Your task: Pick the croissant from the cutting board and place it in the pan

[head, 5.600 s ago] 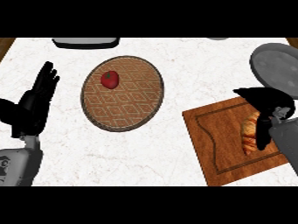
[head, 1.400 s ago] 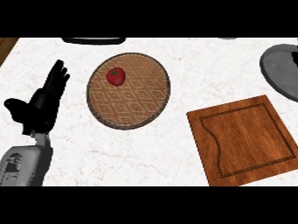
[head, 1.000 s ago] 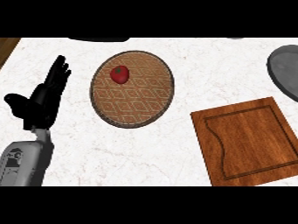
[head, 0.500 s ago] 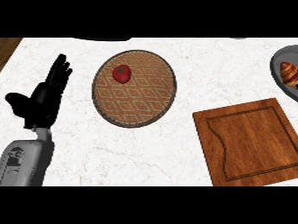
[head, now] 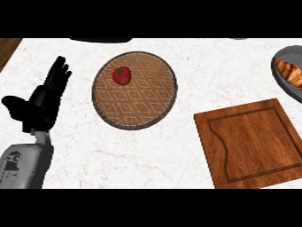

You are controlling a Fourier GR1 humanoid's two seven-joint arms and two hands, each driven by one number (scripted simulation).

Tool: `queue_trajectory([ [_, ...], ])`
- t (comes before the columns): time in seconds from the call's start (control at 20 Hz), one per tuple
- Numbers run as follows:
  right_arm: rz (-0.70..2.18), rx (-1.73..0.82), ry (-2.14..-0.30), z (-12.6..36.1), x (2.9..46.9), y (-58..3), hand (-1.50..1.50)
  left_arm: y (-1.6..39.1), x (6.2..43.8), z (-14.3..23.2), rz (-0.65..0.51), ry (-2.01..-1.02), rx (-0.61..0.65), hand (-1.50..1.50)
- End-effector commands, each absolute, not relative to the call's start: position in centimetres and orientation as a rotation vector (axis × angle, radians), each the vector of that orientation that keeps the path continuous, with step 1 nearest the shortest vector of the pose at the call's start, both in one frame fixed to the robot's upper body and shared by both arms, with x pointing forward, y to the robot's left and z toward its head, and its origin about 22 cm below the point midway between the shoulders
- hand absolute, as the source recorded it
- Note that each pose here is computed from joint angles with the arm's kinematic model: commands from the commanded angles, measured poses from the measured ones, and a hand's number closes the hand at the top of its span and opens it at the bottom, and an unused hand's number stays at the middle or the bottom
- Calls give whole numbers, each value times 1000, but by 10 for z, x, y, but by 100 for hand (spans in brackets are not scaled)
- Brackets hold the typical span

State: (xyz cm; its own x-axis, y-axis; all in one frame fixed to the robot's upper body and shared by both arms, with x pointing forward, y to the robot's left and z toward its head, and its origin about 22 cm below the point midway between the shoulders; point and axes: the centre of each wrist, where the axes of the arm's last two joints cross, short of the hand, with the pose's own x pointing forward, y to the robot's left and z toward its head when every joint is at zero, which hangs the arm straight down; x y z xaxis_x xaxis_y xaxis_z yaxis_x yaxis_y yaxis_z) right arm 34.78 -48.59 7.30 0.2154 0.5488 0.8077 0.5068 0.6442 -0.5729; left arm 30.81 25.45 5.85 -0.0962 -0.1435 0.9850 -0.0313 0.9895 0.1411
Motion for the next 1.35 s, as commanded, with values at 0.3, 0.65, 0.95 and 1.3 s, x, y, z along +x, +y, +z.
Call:
queue_trajectory([
  [0.3, -173, -656, -1642, 66, 298, -533, -150, 268, 302, 52, -71, -1639, 178, 0],
  [0.65, -111, -556, -1713, 65, 254, -565, -150, 279, 305, 54, -49, -1631, 219, 0],
  [0.95, -132, -575, -1693, 41, 219, -571, -150, 297, 289, 29, -54, -1614, 207, 0],
  [1.3, -40, -589, -1651, 47, 193, -573, -150, 289, 287, 36, -32, -1608, 220, 0],
])
